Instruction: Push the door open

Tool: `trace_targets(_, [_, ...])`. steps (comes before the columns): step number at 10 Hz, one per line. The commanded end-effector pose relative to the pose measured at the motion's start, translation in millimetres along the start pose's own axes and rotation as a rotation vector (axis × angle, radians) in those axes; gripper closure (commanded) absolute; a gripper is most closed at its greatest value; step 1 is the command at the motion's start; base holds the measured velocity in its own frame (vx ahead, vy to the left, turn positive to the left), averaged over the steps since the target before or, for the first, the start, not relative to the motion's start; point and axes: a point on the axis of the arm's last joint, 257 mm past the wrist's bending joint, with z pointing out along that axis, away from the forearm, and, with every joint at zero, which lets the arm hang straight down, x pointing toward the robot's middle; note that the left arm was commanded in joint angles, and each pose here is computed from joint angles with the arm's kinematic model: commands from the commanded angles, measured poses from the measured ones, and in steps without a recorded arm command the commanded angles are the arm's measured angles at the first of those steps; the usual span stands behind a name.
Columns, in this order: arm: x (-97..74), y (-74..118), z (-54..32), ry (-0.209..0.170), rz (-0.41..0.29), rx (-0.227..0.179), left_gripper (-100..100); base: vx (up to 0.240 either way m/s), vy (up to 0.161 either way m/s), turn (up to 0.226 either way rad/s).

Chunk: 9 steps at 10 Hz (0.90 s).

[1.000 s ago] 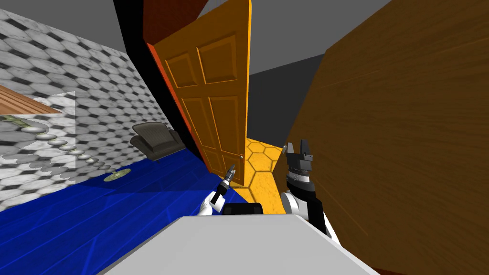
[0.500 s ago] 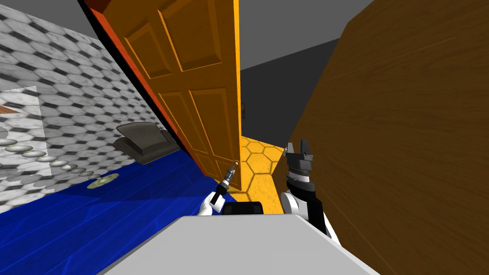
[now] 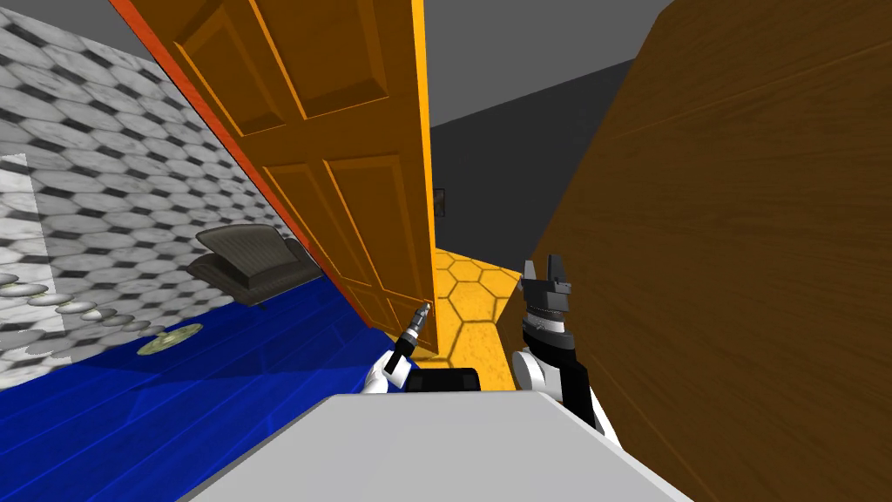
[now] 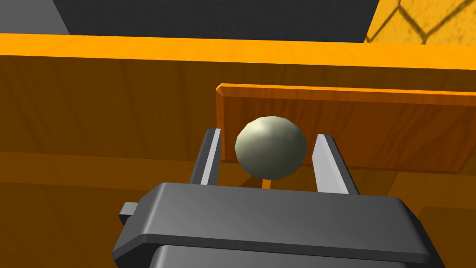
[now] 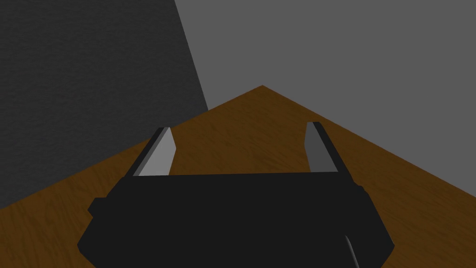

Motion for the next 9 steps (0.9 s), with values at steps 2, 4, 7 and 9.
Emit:
trace_targets(2, [-0.3,0.3,0.0,0.000,0.000,-0.001,100,-0.021,0.010,-0.009])
trace_targets(4, [-0.3,0.3,0.0,0.000,0.000,-0.001,100,-0.008,0.002,0.003])
trace_targets(7, [-15.6,2.6,-3.1,-0.033,0.017,-0.008,100,0.084,-0.029,0.021])
trace_targets(9, [-26.8,2.3,-4.4,-0.059,0.028,-0.008,100,0.175,-0.078,0.037])
